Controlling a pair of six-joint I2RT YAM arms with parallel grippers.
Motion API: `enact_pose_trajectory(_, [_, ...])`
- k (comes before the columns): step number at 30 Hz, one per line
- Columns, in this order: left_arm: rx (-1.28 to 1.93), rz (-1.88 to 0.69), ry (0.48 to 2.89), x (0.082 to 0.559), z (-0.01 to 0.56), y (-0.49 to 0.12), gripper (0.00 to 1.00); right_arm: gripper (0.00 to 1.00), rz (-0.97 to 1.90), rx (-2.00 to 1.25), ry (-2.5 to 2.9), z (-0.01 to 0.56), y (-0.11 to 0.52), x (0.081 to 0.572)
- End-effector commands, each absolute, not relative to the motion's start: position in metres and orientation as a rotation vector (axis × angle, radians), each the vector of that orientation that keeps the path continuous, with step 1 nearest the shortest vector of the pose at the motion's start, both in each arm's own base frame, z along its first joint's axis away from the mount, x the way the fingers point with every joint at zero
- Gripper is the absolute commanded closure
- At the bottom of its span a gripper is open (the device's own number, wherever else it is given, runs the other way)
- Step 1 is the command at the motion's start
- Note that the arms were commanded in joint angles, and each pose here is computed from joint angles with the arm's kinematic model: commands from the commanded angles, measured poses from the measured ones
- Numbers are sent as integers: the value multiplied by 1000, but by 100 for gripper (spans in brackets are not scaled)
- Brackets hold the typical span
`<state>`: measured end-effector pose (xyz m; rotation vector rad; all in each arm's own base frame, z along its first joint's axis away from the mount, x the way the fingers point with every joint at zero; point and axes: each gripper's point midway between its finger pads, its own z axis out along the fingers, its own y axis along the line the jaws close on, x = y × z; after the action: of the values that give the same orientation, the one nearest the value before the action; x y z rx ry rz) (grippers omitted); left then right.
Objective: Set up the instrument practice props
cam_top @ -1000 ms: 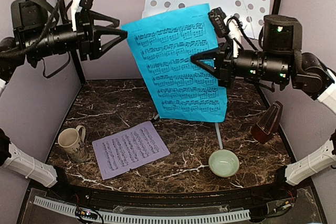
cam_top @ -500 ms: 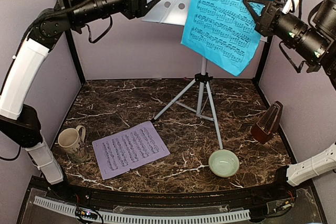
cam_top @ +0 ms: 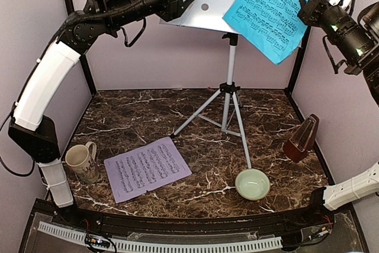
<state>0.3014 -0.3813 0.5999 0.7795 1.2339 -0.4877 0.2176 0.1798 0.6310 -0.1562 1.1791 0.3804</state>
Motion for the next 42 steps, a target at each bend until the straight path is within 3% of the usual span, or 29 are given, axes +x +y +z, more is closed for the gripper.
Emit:
enact_pose_trajectory(1, [721,-441,1149,305,624,-376,53,100,362,-105,1131,643,172,220])
enact_pose_trajectory(21, [672,-291,1121,340,614,-392,75,100,384,-142,1105,641,192,233])
enact_pose_trajectory(27, [591,-256,1103,344,627,-381,100,100,380,-141,1104,640,197,238])
enact_pose_trajectory(42, [558,-381,936,319,650,-380,100,100,379,-173,1072,637,204,253])
